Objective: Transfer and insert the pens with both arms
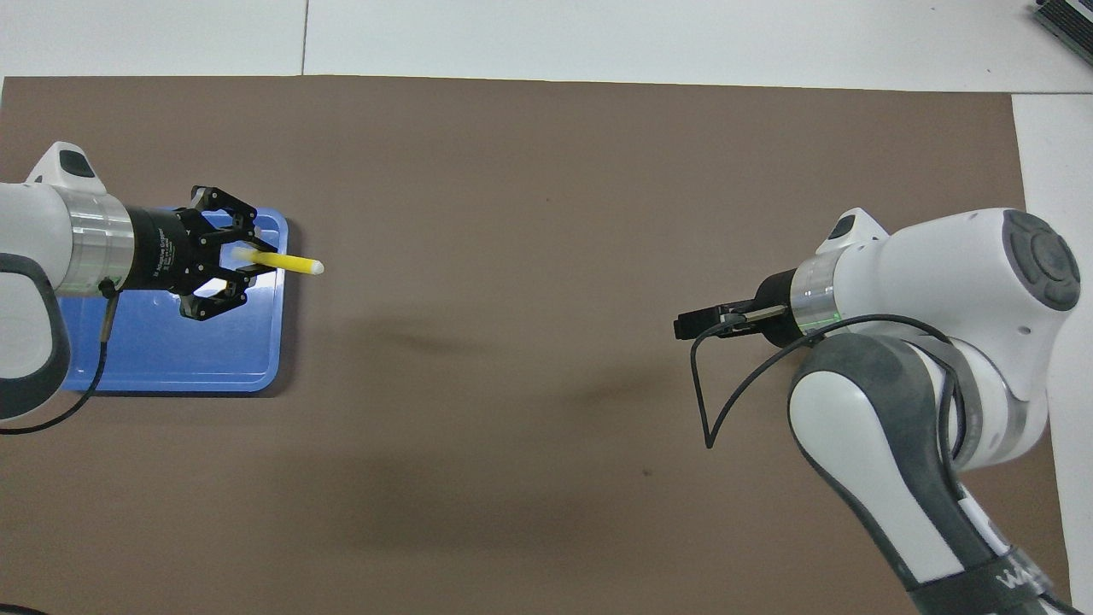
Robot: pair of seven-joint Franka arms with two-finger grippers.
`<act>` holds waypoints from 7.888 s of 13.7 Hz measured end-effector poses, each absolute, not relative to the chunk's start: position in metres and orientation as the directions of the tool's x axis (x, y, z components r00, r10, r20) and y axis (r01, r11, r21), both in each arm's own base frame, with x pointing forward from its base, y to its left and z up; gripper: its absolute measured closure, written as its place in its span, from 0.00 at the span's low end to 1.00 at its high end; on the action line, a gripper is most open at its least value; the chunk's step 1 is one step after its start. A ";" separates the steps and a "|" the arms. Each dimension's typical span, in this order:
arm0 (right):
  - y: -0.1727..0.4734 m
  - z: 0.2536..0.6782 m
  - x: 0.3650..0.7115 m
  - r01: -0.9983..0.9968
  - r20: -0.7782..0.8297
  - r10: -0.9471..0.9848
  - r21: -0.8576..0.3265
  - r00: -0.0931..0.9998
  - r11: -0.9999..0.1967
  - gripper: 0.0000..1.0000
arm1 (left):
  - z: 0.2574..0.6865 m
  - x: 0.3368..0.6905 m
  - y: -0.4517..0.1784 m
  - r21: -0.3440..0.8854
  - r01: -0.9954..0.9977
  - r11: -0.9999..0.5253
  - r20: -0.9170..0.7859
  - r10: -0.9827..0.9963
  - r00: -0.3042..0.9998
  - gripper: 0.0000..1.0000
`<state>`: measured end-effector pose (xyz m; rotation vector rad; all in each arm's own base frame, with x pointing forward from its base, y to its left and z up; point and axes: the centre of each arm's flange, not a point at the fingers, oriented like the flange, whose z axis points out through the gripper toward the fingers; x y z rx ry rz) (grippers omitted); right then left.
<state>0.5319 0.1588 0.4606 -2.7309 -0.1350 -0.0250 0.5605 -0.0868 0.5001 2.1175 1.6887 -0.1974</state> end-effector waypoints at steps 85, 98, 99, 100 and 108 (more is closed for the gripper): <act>0.029 0.439 0.539 0.762 -0.140 0.749 0.105 0.648 -0.639 0.81 | 0.569 0.478 0.052 -0.005 -0.077 -0.997 0.067 -0.078 0.995 0.00; 0.073 0.440 0.535 0.684 -0.009 0.684 0.006 0.729 -0.729 0.00 | 0.592 0.499 -0.007 0.005 -0.111 -0.994 0.112 -0.110 0.988 0.00; 0.079 0.441 0.535 0.671 -0.005 0.671 0.004 0.741 -0.741 0.00 | 0.602 0.506 -0.009 0.007 -0.116 -0.993 0.116 -0.115 0.987 0.00; 0.081 0.441 0.535 0.659 0.002 0.659 -0.003 0.752 -0.752 0.00 | 0.609 0.511 -0.010 0.010 -0.119 -0.993 0.115 -0.117 0.986 0.00; 0.112 0.449 0.531 0.525 0.047 0.523 -0.087 0.851 -0.847 0.00 | 0.620 0.530 -0.032 0.018 -0.165 -0.986 0.070 -0.163 0.984 0.00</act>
